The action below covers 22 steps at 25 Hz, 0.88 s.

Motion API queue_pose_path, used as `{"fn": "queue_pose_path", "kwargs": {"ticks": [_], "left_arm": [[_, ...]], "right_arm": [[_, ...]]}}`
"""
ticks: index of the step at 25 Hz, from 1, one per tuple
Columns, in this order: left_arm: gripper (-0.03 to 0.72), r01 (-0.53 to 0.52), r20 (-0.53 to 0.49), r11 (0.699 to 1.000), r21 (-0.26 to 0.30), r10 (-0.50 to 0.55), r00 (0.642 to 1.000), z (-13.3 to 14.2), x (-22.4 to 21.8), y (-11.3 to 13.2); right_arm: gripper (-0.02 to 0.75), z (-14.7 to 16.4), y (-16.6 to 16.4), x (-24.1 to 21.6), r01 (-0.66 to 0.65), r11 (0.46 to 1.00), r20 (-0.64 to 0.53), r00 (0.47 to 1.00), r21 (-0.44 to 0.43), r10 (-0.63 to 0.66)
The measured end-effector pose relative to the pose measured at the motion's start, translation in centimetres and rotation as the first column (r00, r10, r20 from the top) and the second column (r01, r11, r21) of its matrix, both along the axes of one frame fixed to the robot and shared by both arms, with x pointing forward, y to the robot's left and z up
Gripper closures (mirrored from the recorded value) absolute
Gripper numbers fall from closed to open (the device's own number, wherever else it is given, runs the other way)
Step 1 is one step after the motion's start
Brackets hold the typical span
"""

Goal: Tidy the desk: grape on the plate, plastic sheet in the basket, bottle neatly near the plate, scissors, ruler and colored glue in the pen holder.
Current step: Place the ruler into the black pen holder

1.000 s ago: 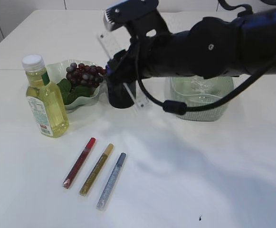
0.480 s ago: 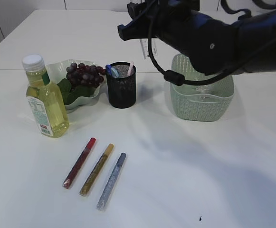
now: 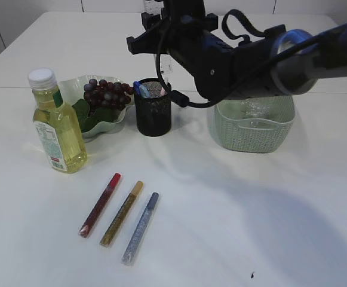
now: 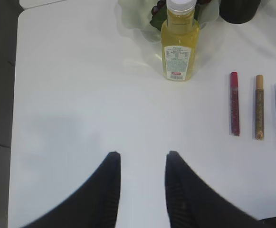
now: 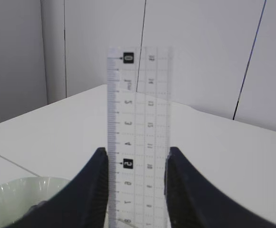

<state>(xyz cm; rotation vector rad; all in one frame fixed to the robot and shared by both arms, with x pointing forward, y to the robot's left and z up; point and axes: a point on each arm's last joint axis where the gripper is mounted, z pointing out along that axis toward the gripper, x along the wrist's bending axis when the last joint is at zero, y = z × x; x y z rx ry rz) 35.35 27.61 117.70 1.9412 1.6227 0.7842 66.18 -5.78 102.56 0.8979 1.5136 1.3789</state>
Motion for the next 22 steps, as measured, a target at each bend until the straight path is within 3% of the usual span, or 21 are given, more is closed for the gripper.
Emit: {"fn": "queue_pose_path", "kwargs": {"ticks": [13,22], "left_arm": [[0.451,-0.002,0.006,1.0,0.01,0.002,1.0,0.0,0.0,0.1],[0.452,-0.003,0.007,1.0,0.012,0.003,1.0,0.0,0.0,0.1]], "right_arm": [[0.45,-1.9,1.1,3.4,0.014,0.99,-0.026,1.0,0.142,-0.011],[0.45,-3.0,0.7,4.2,0.008,0.982,-0.048,0.999,0.19,0.001]]}}
